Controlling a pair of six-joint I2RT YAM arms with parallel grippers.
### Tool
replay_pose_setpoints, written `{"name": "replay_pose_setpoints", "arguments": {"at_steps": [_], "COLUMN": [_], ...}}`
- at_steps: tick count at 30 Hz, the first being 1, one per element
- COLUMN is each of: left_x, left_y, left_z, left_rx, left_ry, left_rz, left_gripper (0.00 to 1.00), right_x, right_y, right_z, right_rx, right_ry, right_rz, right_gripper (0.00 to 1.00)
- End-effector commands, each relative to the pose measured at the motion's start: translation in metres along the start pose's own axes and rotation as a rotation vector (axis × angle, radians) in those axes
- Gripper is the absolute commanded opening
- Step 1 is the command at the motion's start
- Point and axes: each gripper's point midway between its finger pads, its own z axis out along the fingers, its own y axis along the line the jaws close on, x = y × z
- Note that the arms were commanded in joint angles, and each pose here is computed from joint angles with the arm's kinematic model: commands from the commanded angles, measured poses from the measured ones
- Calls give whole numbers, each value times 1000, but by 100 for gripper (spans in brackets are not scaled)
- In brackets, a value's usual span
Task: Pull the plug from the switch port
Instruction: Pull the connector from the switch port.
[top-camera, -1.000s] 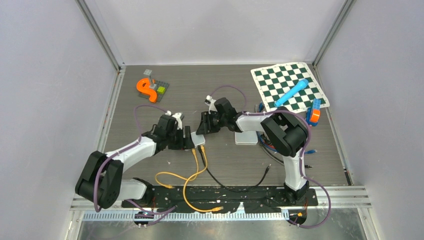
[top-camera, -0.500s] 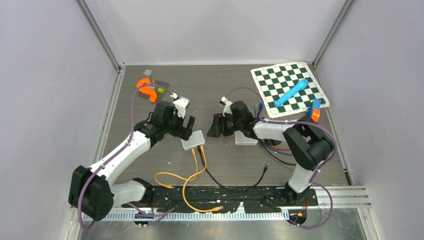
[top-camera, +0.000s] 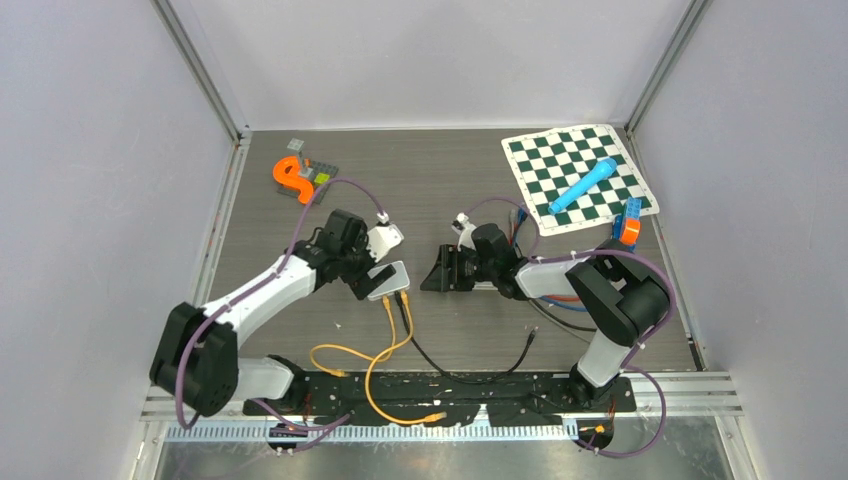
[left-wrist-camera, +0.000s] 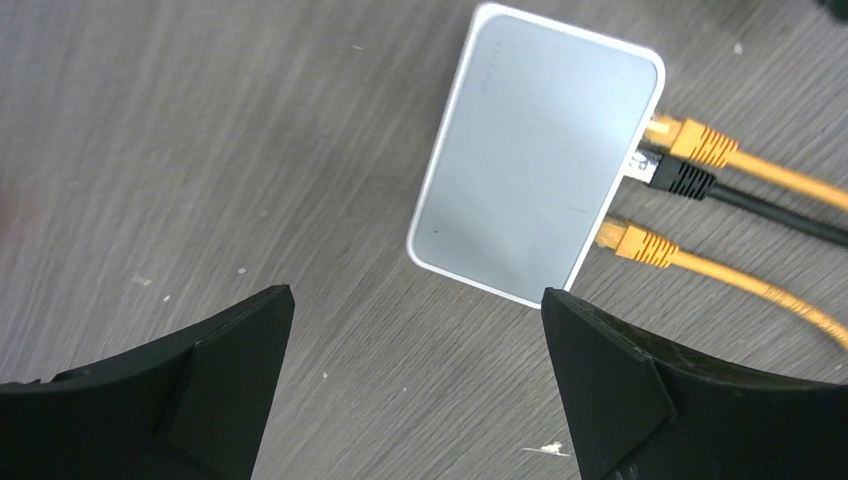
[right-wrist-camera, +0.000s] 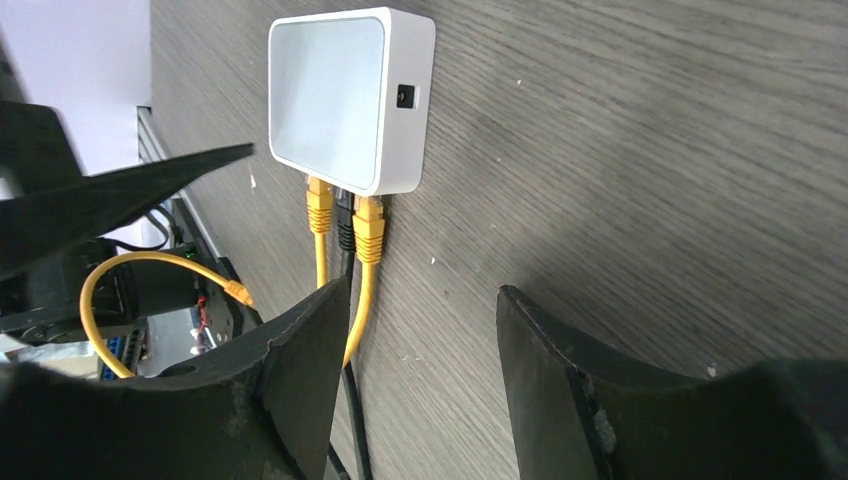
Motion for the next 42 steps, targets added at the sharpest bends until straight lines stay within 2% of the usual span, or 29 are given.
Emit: {"name": "replay_pose_setpoints", "arguments": {"at_steps": [1, 15, 30, 42], "left_x": [-7, 6, 5, 8], "left_y": [-6, -18, -32, -24], "left_z": [11, 34, 13, 32], "left_rx": [88, 191, 250, 216], "left_ry": [8, 113, 72, 113], "left_rz": [82, 67, 86, 62], "left_gripper": [98, 96, 97, 95], "right_x": [-11, 10, 16, 18], "right_y": [29, 44, 37, 41], "right_z": [-4, 11, 16, 20], "right_rx": [-117, -139, -116, -130], "right_ry": [-62, -8, -4, -1], "right_rz": [15, 27, 61, 75], "right_gripper": [63, 63, 63, 63]}}
